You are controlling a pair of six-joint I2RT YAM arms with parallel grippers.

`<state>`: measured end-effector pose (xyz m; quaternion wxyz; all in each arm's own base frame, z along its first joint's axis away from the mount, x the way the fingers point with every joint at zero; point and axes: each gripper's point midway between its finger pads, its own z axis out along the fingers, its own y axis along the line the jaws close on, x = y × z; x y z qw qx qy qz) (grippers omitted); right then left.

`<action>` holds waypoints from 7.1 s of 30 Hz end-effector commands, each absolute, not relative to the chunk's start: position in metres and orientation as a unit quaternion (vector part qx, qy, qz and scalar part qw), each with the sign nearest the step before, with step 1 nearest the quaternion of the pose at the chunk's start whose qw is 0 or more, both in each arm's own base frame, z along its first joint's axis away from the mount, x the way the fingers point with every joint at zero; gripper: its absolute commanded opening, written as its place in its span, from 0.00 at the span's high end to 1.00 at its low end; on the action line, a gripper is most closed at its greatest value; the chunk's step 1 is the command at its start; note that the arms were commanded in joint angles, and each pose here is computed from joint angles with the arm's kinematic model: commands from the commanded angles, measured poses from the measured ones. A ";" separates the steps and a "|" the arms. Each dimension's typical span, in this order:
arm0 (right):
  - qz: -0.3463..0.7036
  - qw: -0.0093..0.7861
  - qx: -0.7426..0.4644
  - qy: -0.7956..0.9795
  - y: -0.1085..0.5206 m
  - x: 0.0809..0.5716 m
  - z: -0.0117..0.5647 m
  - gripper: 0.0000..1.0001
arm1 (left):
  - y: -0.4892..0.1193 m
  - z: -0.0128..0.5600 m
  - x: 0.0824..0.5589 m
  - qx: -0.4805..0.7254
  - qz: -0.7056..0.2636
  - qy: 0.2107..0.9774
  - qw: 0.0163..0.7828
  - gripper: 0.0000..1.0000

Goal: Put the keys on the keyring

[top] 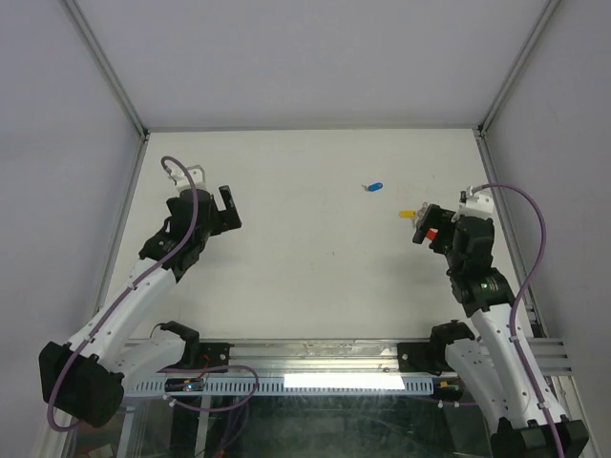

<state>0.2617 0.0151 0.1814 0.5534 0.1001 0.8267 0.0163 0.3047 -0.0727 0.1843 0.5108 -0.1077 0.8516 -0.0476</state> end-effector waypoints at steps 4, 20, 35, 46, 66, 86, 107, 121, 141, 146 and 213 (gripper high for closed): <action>0.088 0.504 0.130 0.849 0.028 0.260 0.193 0.01 | -0.081 0.203 0.318 -0.115 -0.069 0.861 0.490 0.01; 0.124 0.429 0.196 0.873 0.034 0.265 0.202 0.00 | -0.086 0.203 0.323 -0.097 -0.079 0.870 0.476 0.01; 0.074 0.340 0.150 0.926 0.028 0.311 0.152 0.03 | -0.101 0.186 0.320 -0.035 -0.105 0.880 0.462 0.01; 0.085 0.353 0.129 0.923 0.022 0.371 0.117 0.00 | -0.099 0.185 0.311 -0.013 -0.102 0.878 0.468 0.01; 0.071 0.293 0.148 0.942 -0.003 0.400 0.047 0.00 | -0.098 0.184 0.309 -0.007 -0.100 0.878 0.469 0.01; 0.116 0.201 0.079 0.969 0.074 0.333 0.030 0.01 | -0.095 0.188 0.310 -0.014 -0.094 0.876 0.474 0.01; 0.138 0.167 -0.080 0.973 0.228 0.238 0.035 0.01 | -0.096 0.201 0.307 -0.019 -0.104 0.870 0.481 0.01; 0.149 0.106 -0.209 0.961 0.321 0.113 0.025 0.01 | -0.095 0.196 0.303 -0.017 -0.105 0.871 0.479 0.01; 0.081 0.207 -0.087 0.971 0.270 0.194 0.012 0.00 | -0.097 0.193 0.303 -0.013 -0.106 0.874 0.475 0.01; 0.047 0.220 -0.058 0.973 0.241 0.214 0.009 0.00 | -0.096 0.194 0.303 -0.013 -0.105 0.873 0.475 0.01; -0.002 0.229 -0.382 0.895 0.290 0.264 0.044 0.70 | -0.101 0.186 0.301 -0.014 -0.116 0.880 0.461 0.01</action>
